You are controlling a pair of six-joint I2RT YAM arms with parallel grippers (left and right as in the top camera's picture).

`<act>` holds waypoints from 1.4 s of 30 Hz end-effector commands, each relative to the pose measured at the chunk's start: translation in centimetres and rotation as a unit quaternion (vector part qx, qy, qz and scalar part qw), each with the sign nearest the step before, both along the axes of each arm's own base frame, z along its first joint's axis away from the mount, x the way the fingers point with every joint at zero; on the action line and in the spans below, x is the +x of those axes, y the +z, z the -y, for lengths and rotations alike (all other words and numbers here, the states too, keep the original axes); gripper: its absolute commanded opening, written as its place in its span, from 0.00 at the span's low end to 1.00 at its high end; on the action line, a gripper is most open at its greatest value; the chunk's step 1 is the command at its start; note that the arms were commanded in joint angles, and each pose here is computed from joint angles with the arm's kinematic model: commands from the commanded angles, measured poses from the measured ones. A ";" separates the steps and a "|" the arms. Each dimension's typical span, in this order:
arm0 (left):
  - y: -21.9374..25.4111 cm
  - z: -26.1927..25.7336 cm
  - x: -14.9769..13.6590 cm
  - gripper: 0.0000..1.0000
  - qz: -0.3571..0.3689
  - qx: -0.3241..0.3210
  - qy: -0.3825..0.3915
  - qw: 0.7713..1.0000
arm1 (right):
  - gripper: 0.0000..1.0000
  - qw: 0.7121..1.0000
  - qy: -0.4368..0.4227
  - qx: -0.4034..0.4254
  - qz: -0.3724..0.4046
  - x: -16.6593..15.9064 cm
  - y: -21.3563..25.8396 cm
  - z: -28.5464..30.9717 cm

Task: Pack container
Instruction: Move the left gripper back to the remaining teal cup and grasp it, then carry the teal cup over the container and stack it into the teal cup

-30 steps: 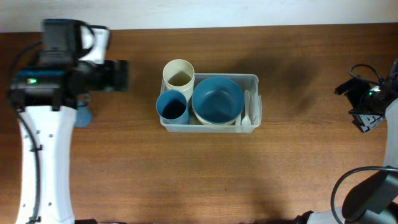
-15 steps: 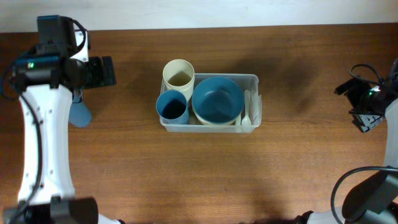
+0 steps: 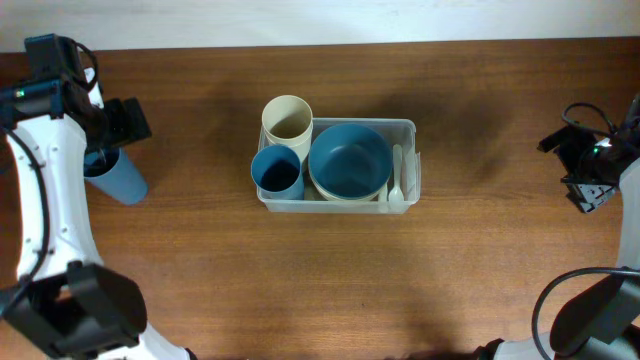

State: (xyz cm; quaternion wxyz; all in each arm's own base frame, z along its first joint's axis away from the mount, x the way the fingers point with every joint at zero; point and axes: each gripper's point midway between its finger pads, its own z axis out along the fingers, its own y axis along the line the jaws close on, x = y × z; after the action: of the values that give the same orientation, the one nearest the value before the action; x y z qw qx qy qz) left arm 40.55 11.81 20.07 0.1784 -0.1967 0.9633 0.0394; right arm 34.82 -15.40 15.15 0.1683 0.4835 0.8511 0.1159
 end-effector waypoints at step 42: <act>7.6 11.8 -1.4 0.01 0.010 -0.137 -0.259 0.956 | 0.99 1.000 -0.005 -0.007 0.018 0.1 1.4 0.2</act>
State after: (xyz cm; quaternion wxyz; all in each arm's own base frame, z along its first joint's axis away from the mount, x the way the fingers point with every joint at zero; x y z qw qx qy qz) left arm 40.21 2.07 23.15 0.1036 -0.0405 0.9823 -0.1510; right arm 34.82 -15.40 15.15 0.1683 0.4832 0.8513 0.1158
